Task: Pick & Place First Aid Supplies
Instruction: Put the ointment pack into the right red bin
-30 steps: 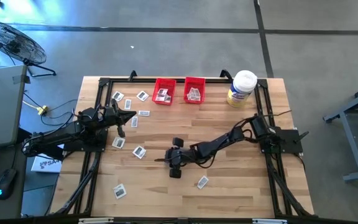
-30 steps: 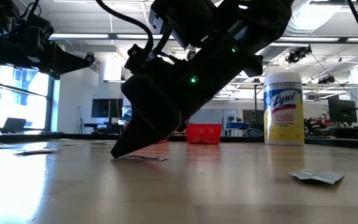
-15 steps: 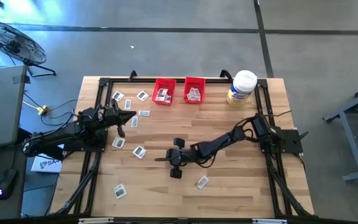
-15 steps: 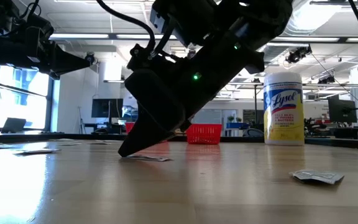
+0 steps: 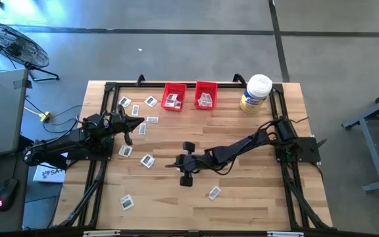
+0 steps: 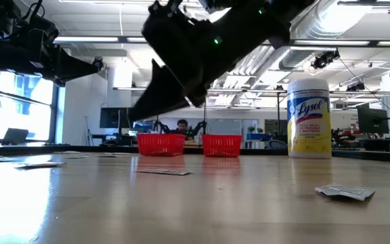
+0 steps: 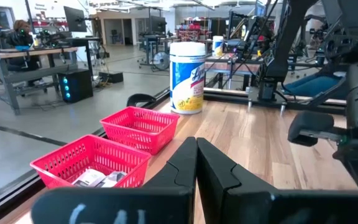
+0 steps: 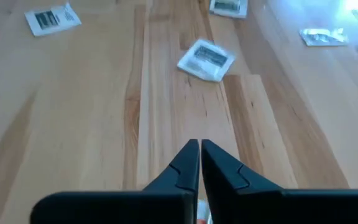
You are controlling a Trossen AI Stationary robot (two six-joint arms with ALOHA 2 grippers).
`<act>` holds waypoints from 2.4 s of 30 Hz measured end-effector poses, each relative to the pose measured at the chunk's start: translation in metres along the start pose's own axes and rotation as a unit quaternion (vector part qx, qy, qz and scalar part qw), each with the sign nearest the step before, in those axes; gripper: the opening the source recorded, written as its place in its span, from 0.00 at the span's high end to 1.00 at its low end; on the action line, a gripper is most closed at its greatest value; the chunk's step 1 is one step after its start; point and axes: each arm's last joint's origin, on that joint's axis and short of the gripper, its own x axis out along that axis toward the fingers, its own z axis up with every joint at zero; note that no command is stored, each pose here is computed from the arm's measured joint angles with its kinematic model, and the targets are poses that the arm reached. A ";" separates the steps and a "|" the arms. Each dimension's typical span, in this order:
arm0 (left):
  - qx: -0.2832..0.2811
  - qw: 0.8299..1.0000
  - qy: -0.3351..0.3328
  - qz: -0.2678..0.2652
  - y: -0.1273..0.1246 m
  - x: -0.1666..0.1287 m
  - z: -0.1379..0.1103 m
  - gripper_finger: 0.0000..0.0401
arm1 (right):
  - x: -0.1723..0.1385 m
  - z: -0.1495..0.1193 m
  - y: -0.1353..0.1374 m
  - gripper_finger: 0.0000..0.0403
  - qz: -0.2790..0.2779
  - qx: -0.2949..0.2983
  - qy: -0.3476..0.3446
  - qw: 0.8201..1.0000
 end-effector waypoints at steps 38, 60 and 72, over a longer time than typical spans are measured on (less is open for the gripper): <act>0.000 1.000 0.000 0.000 0.000 0.000 0.000 1.00 | 0.033 -0.052 -0.012 0.86 0.002 0.013 0.088 0.996; 0.000 1.000 0.000 0.000 0.000 0.000 0.000 1.00 | 0.021 -0.037 -0.015 1.00 -0.008 0.019 0.059 0.998; 0.000 1.000 0.000 0.000 0.000 0.000 0.000 1.00 | 0.013 -0.023 -0.013 1.00 -0.018 0.018 0.028 0.999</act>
